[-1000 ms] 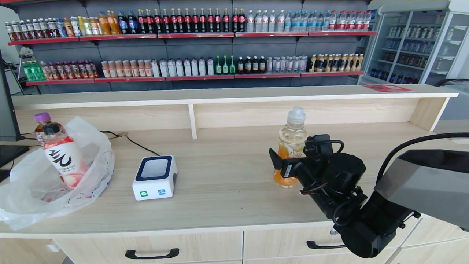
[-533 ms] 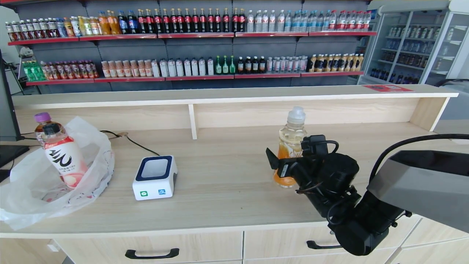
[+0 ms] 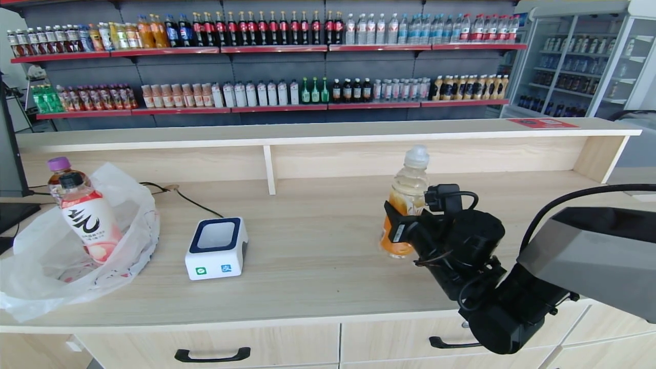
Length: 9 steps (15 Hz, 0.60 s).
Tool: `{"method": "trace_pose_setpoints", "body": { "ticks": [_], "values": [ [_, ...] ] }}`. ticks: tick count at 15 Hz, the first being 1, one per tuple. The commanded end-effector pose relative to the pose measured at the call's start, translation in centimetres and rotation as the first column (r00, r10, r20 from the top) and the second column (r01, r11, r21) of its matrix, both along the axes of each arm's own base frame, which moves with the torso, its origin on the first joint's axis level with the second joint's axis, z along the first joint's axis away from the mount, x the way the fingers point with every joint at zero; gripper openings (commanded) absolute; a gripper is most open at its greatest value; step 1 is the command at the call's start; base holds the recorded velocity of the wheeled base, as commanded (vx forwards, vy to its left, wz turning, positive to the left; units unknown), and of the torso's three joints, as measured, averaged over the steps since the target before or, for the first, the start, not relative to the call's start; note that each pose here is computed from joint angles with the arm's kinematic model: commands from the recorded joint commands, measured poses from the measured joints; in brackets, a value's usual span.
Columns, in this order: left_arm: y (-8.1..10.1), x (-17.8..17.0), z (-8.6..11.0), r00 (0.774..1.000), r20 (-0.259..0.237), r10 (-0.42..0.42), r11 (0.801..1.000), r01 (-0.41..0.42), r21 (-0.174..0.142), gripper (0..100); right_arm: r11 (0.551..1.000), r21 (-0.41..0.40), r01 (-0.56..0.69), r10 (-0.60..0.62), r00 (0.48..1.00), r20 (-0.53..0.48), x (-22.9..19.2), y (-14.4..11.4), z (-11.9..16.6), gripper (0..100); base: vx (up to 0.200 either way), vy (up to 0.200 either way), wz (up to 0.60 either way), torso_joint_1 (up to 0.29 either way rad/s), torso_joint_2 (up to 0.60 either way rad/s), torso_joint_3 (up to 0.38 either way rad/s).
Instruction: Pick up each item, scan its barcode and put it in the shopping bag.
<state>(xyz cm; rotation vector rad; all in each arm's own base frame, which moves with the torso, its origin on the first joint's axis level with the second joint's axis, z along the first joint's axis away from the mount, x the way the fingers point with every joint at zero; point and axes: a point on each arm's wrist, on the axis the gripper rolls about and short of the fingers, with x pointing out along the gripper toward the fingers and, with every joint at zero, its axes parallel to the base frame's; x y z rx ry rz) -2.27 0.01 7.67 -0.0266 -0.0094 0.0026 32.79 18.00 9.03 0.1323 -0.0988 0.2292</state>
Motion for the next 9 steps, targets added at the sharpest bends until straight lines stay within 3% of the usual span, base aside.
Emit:
{"method": "trace_pose_setpoints", "body": {
  "ticks": [1, 9],
  "values": [
    [0.0, 0.0, 0.0, 1.0, 0.0, 0.0, 1.0, 0.0, 0.001, 100, 1.0, 0.023, 0.002, -0.002, 1.0, 0.03, -0.4, -0.1, 1.2, 0, 0.0, 0.0, 0.0, 0.0, 0.0, 0.0],
    [0.0, 0.0, 0.0, 1.0, -0.002, 0.0, 1.0, 0.0, 0.002, 100, 0.998, 0.06, 0.009, -0.013, 0.997, 0.073, -2.1, -1.2, 4.0, 0, 0.0, 0.0, 0.0, 0.0, 0.0, 0.0]
  ]
}}
